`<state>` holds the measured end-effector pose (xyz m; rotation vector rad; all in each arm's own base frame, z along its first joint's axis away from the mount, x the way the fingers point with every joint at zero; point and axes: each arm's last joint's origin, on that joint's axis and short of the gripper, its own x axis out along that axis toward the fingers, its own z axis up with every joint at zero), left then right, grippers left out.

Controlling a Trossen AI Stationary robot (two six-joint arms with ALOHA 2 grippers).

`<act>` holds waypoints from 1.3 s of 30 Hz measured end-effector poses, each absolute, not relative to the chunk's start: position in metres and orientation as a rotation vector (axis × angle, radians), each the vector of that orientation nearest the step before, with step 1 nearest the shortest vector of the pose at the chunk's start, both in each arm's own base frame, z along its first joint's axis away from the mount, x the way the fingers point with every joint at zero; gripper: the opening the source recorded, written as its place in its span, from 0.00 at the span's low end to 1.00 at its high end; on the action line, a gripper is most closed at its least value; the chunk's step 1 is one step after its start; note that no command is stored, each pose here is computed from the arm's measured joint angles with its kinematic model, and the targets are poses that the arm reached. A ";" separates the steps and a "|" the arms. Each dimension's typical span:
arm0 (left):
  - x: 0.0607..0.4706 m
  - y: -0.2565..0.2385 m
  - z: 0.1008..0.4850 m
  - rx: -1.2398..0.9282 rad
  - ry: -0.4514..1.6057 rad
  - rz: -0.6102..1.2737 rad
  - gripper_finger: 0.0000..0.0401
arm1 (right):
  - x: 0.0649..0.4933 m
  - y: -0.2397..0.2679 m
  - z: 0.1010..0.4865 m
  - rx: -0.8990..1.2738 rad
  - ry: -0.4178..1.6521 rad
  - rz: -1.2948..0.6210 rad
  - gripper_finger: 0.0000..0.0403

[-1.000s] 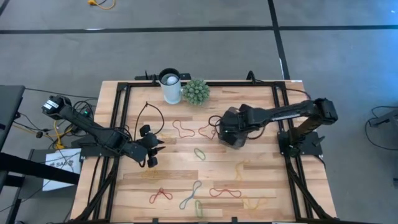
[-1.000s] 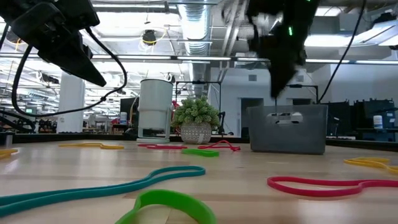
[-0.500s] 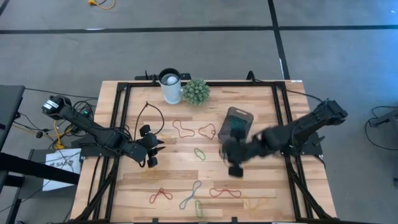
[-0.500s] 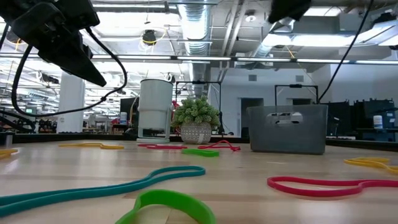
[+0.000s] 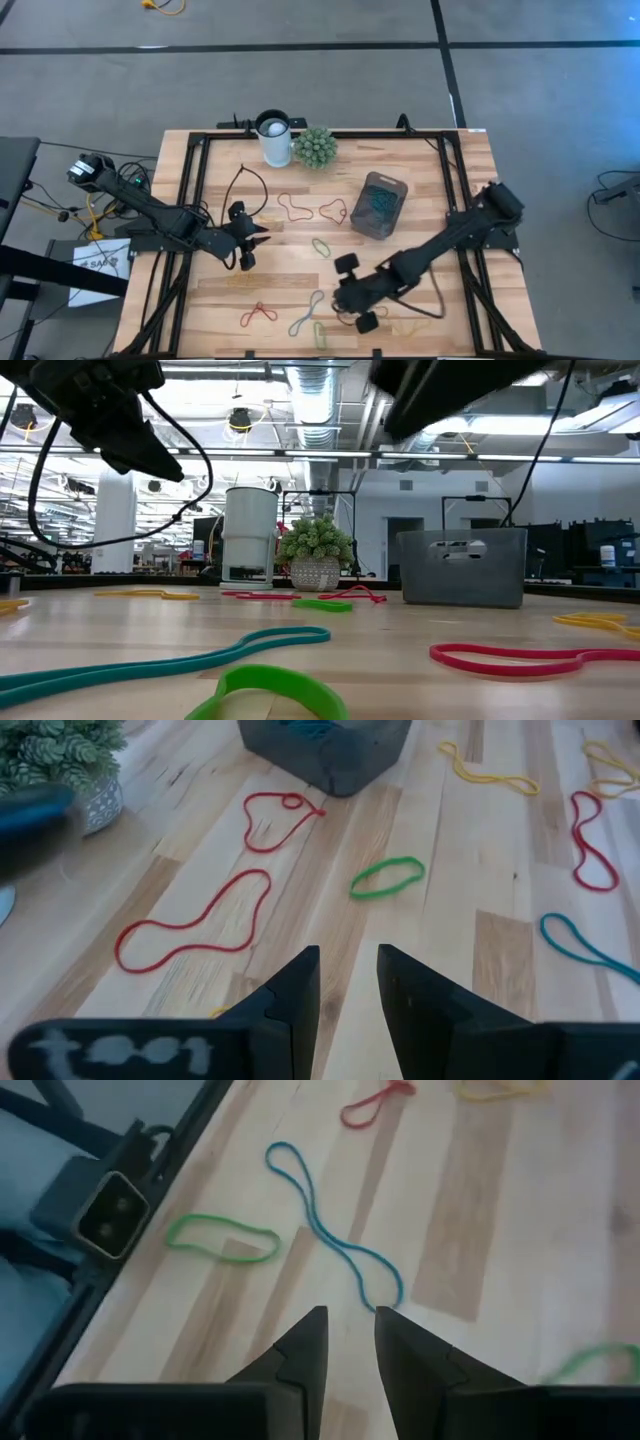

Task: Pick and place items into bin
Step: Put the blue rubber band into the black bin

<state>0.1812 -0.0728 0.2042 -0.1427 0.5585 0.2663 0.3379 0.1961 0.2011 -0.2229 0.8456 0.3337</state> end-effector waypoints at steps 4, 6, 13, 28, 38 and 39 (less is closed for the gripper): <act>0.181 -0.073 0.204 -0.146 0.560 0.268 0.23 | 0.357 0.178 0.184 -0.145 0.884 0.376 0.20; 0.181 -0.073 0.204 -0.140 0.561 0.267 0.23 | 0.367 0.171 0.176 -0.104 0.874 0.409 0.20; 0.181 -0.073 0.204 -0.131 0.567 0.268 0.23 | 0.386 0.166 0.148 -0.075 0.829 0.512 0.18; 0.180 -0.072 0.203 -0.113 0.576 0.266 0.23 | 0.387 0.171 0.123 -0.095 0.882 0.517 0.18; 0.180 -0.072 0.203 -0.113 0.577 0.266 0.23 | 0.397 0.159 0.115 -0.073 0.917 0.479 0.18; 0.180 -0.072 0.203 -0.112 0.577 0.266 0.23 | 0.396 0.158 0.114 -0.073 0.924 0.479 0.18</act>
